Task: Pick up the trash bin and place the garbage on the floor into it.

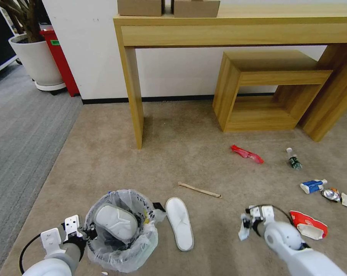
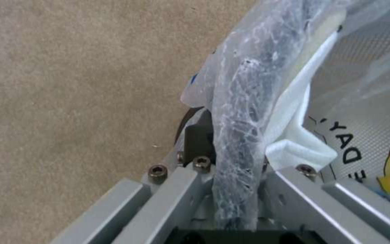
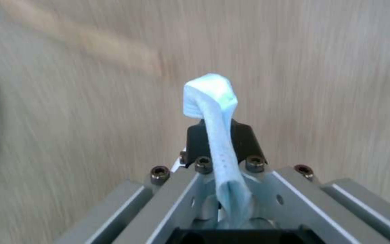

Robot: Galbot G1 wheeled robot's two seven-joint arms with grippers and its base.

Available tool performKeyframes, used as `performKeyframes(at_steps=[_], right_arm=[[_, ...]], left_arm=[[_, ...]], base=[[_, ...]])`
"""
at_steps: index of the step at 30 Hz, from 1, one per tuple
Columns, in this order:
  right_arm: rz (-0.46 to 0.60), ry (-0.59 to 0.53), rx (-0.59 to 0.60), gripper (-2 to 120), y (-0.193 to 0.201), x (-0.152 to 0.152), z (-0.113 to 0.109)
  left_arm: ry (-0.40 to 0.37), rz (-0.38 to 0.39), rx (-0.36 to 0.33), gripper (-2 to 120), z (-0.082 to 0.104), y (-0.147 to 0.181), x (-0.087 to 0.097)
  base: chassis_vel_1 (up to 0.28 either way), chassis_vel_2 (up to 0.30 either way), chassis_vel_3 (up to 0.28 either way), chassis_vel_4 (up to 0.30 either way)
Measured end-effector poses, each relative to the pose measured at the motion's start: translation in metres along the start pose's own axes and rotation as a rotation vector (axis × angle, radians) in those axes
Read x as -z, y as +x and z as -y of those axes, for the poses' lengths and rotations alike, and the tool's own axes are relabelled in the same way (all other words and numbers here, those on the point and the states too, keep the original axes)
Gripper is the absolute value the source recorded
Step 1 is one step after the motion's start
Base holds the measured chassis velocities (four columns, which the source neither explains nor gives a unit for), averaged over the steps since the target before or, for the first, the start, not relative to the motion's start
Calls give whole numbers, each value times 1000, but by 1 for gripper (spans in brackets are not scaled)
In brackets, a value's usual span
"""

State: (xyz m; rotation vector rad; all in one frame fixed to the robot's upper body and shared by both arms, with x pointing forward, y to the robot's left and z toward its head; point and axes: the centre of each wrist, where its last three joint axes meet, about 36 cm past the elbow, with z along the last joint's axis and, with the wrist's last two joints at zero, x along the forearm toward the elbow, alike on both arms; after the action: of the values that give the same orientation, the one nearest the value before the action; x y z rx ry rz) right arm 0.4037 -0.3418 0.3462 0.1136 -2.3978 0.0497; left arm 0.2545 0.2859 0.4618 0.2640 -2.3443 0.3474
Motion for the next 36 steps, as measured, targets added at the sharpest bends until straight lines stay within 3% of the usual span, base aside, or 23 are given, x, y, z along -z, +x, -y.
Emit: performKeyframes(at_steps=[1,4,5,8,9,11,12,13,15,16,19,27,36], right_arm=[[0,0,0,0,0,0,0],[265,78,100,0,-1,12,7],[265,78,100,0,-1,12,7],[598,185,399,0,-9,23,9],[598,185,399,0,-9,23,9],[730,270,665,0,-15,36,2],[730,270,665,0,-15,36,2],[761,314,784,0,-19,43,-6],[776,371,910,0,-22,54,-20],[776,371,910,0,-22,54,-20],[805,378,1031,0,-15,74,-50],[841,324,1181,0,6,122,-92],[745,353,1302,0,4,127,-126]], left_arm=[[0,0,0,0,0,0,0],[13,-9,-5,0,1,3,2],[13,-9,-5,0,1,3,2],[31,-23,-10,0,2,4,3],[31,-23,-10,0,2,4,3],[35,-27,-10,0,2,1,3],[35,-27,-10,0,2,1,3],[37,-29,-9,0,2,-1,3],[41,-28,-6,0,2,-5,3],[41,-28,-6,0,2,-5,3],[41,-24,3,0,0,-11,3],[31,-20,18,0,-3,-16,1],[21,-17,18,0,-3,-18,0]], base=[[0,0,0,0],[0,0,0,0],[0,0,0,0],[0,0,0,0],[0,0,0,0],[0,0,0,0],[0,0,0,0],[0,0,0,0],[0,0,0,0],[0,0,0,0],[0,0,0,0],[0,0,0,0],[0,0,0,0]])
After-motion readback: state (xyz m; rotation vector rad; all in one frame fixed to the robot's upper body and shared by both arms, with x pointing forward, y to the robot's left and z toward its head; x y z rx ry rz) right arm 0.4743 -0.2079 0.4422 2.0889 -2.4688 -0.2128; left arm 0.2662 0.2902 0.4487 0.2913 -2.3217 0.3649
